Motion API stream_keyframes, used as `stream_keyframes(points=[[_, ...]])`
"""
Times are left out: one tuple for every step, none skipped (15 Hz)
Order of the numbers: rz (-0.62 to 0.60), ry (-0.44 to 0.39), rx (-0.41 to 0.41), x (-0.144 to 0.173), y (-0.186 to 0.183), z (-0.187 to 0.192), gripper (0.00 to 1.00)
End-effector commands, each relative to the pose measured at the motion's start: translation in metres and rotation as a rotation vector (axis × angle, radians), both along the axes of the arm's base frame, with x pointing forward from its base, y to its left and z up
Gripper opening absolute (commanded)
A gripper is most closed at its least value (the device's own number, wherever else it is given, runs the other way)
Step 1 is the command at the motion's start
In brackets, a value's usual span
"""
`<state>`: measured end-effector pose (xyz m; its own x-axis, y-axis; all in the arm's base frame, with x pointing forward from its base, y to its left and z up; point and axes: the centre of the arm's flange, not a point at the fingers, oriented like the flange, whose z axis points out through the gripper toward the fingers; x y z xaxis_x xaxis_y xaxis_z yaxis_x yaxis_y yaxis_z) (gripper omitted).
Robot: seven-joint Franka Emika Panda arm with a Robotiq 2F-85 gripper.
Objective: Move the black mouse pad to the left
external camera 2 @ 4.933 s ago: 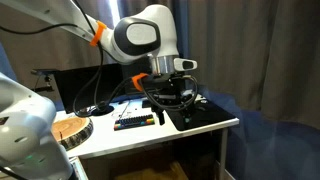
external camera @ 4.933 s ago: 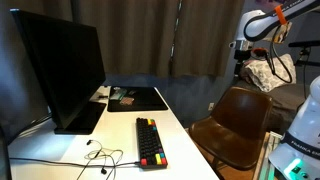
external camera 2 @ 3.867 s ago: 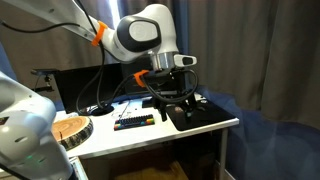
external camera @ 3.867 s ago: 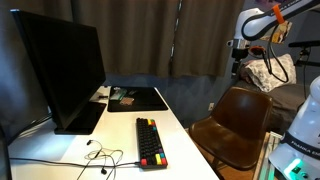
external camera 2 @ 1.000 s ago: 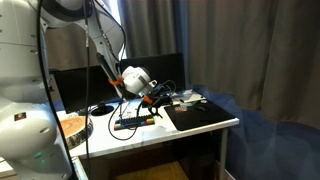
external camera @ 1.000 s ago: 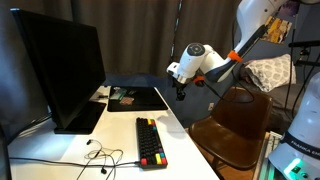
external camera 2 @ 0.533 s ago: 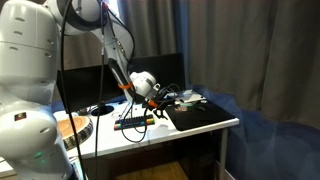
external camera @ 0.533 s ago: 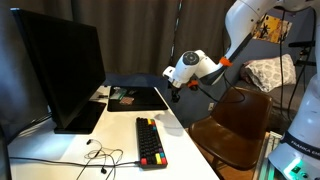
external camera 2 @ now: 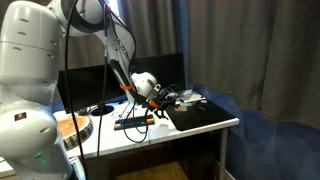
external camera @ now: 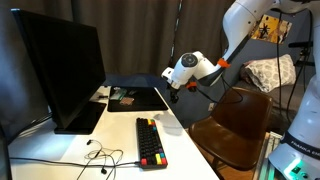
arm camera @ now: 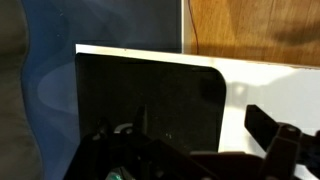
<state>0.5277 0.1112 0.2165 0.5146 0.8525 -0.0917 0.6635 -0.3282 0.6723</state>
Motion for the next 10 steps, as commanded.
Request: stream_keyframes(points=[[0.011,-0.016,0.023,0.021,0.010,-0.031,1.00],[0.012,-0.012,0.030,0.025,0.011,-0.038,1.00],[0.012,-0.010,0.033,0.028,0.012,-0.044,1.00],[0.011,-0.011,0.032,0.032,0.013,-0.052,1.00],[0.012,-0.007,0.040,0.036,0.013,-0.059,1.00],[0.012,-0.006,0.043,0.040,0.013,-0.065,1.00],[0.010,-0.004,0.048,0.043,0.013,-0.072,1.00],[0.008,-0.003,0.053,0.047,0.013,-0.079,1.00],[0.008,-0.004,0.056,0.050,0.013,-0.084,1.00],[0.009,-0.010,0.055,0.054,0.012,-0.090,1.00]])
